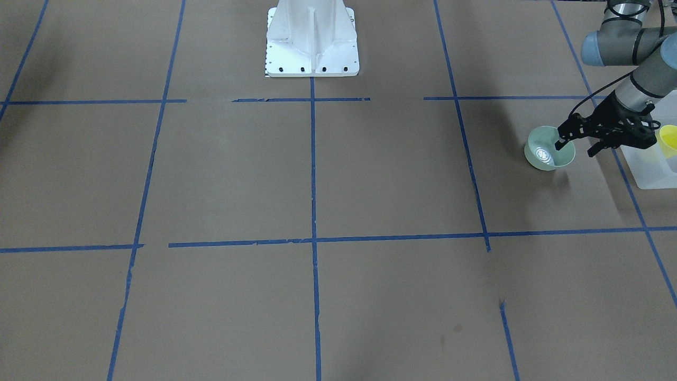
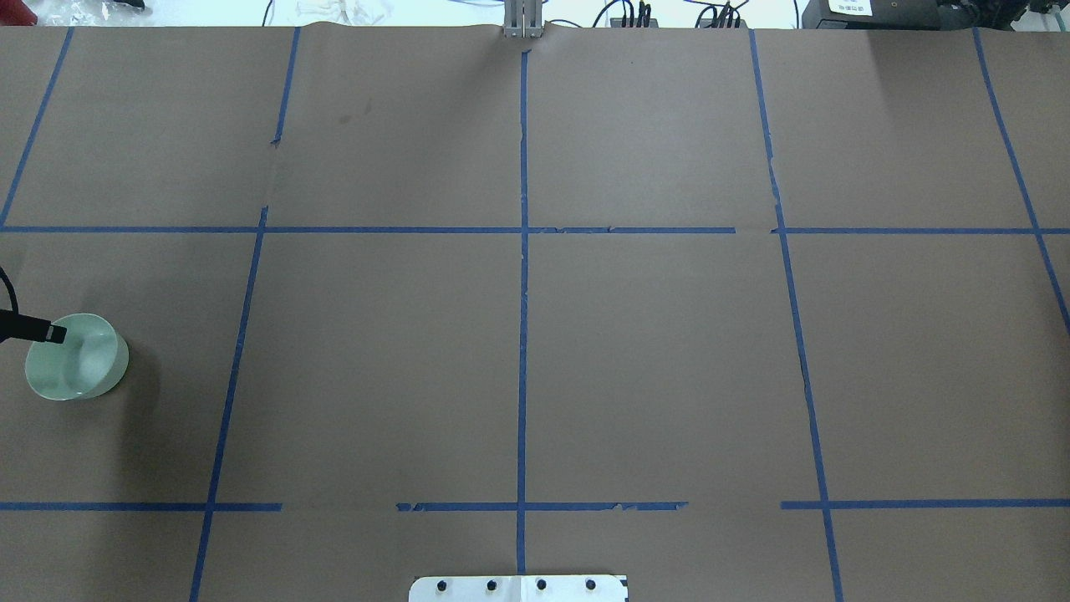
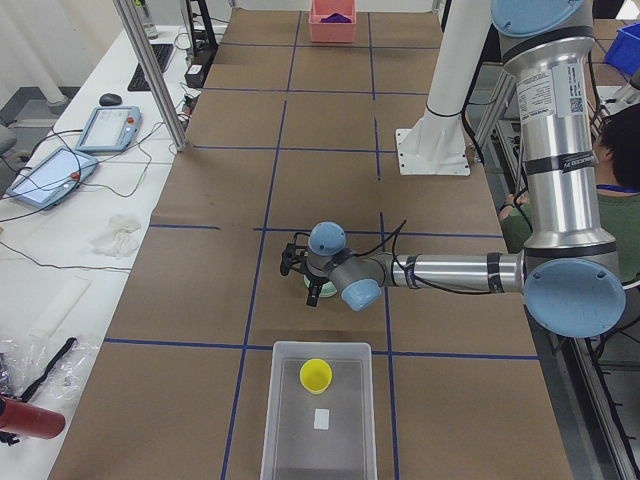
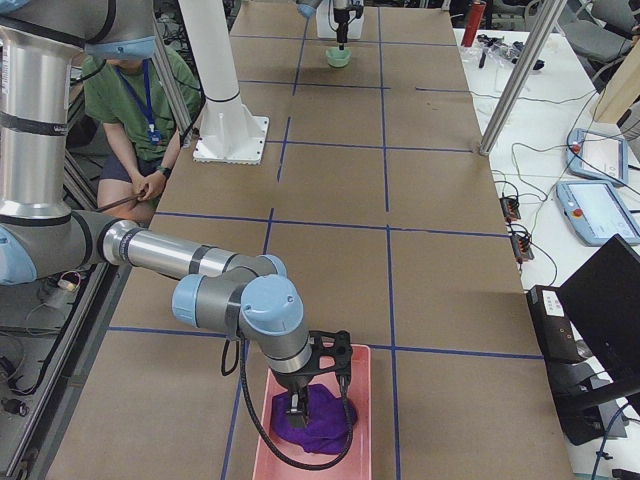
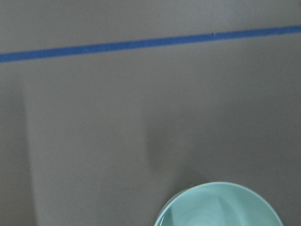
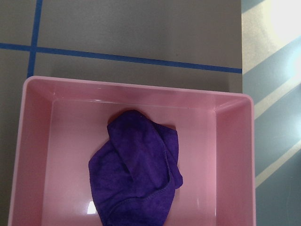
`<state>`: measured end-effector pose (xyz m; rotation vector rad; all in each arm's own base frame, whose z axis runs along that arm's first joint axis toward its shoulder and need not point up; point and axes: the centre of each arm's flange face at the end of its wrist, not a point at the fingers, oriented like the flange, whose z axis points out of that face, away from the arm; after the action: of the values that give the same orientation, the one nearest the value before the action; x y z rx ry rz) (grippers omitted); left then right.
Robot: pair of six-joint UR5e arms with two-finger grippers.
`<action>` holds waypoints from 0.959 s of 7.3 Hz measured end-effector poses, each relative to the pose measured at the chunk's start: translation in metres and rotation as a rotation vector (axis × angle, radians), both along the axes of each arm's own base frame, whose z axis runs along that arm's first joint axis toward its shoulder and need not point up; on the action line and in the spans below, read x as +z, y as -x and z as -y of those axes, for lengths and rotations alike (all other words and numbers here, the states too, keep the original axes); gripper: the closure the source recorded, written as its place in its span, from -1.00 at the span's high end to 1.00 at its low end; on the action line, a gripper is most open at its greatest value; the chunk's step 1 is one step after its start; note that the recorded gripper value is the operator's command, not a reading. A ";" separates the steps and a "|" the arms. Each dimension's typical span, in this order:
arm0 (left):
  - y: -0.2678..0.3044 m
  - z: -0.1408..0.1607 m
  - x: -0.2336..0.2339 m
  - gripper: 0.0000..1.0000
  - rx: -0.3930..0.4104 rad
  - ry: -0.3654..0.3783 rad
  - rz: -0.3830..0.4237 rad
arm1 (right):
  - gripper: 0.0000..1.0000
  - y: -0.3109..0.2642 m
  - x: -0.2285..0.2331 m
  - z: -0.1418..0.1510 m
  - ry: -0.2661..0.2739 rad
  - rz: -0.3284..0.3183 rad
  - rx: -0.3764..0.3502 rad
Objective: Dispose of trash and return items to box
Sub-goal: 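Reach the left gripper to the pale green bowl and grasp its rim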
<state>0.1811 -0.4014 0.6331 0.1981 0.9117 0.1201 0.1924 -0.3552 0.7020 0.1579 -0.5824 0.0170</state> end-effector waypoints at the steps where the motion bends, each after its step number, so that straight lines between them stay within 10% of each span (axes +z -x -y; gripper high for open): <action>1: -0.004 -0.002 0.006 0.22 0.009 0.006 0.010 | 1.00 0.004 -0.007 0.004 -0.015 0.020 -0.003; 3: -0.010 -0.006 0.013 -0.86 0.023 0.016 0.019 | 1.00 0.021 -0.033 0.017 -0.025 0.055 0.017; 7: -0.007 -0.012 0.008 -1.00 0.033 0.008 0.015 | 1.00 0.058 -0.073 0.035 -0.027 0.176 0.040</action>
<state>0.1885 -0.3898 0.6408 0.1748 0.9006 0.1487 0.1346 -0.3906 0.6294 0.1952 -0.7557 0.0620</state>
